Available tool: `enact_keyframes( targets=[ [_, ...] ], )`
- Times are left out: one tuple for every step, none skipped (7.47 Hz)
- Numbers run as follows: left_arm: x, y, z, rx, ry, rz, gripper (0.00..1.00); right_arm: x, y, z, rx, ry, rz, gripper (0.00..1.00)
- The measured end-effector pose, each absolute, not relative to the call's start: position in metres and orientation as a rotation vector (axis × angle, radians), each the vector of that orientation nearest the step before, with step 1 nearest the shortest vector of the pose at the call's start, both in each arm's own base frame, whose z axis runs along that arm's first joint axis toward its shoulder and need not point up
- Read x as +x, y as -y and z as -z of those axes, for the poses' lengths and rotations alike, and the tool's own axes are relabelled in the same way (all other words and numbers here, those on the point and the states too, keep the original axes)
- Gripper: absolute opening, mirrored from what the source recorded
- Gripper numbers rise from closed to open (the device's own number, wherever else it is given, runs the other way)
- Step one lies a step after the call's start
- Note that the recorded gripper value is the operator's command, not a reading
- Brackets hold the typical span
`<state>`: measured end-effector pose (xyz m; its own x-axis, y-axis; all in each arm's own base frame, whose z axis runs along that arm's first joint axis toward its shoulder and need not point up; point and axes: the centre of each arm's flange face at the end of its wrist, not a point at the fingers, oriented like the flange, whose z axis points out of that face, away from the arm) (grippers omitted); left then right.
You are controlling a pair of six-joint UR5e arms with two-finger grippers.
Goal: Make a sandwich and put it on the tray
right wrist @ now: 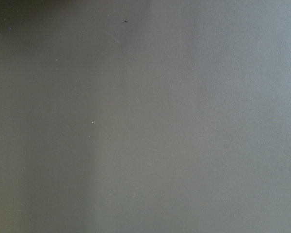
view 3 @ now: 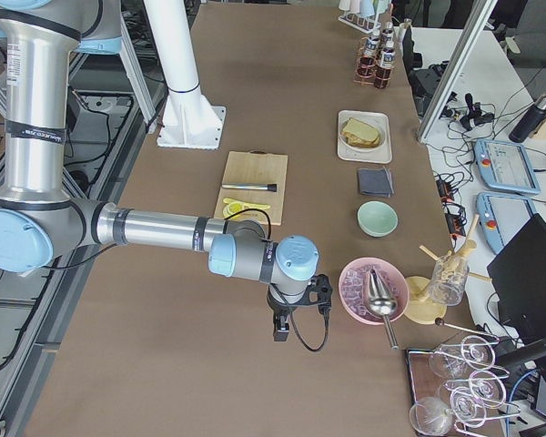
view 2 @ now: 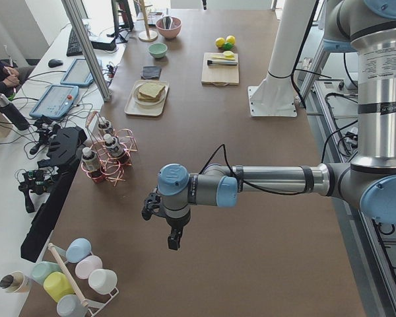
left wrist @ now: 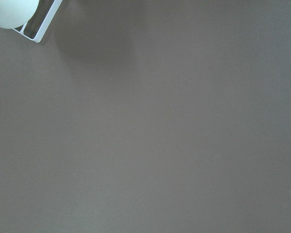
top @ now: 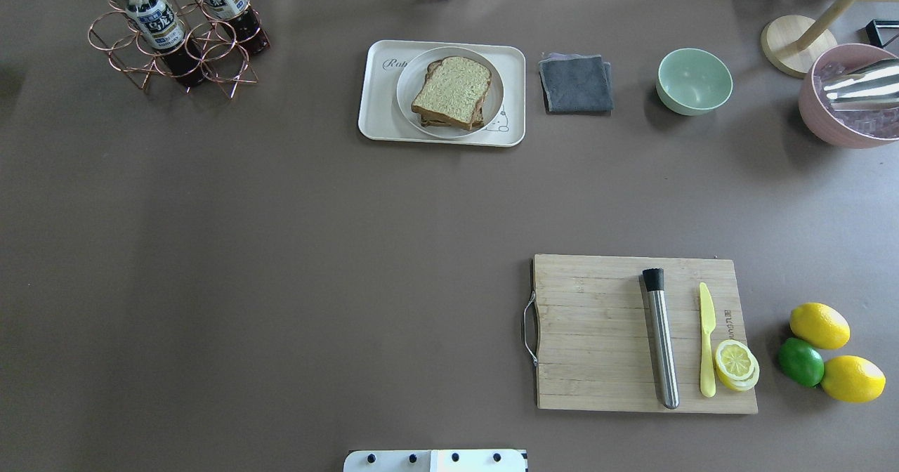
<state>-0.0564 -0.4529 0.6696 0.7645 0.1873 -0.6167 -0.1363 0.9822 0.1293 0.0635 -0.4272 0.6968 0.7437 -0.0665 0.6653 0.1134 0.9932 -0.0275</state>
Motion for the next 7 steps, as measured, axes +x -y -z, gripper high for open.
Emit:
enact_keyframes(
  targets=[
    [-0.056, 0.452, -0.670, 0.077, -0.679, -0.176, 0.98, 0.063, 0.427, -0.696, -0.066, 0.726, 0.099, 1.00],
    [-0.056, 0.452, -0.672, 0.073, -0.679, -0.175, 0.98, 0.063, 0.428, -0.695, -0.064, 0.726, 0.100, 1.00],
    [-0.056, 0.451, -0.676, 0.065, -0.681, -0.172, 0.98, 0.063, 0.428, -0.694, -0.062, 0.727, 0.100, 1.00],
    [-0.056, 0.450, -0.678, 0.061, -0.682, -0.171, 0.98, 0.063, 0.428, -0.694, -0.062, 0.727, 0.101, 1.00],
    [-0.056, 0.450, -0.680, 0.058, -0.682, -0.170, 0.98, 0.063, 0.428, -0.693, -0.061, 0.727, 0.100, 1.00],
    [-0.056, 0.450, -0.681, 0.057, -0.683, -0.170, 0.98, 0.063, 0.428, -0.693, -0.061, 0.727, 0.100, 1.00],
    [-0.056, 0.450, -0.681, 0.055, -0.683, -0.169, 0.98, 0.063, 0.428, -0.694, -0.062, 0.727, 0.100, 1.00]
  ],
)
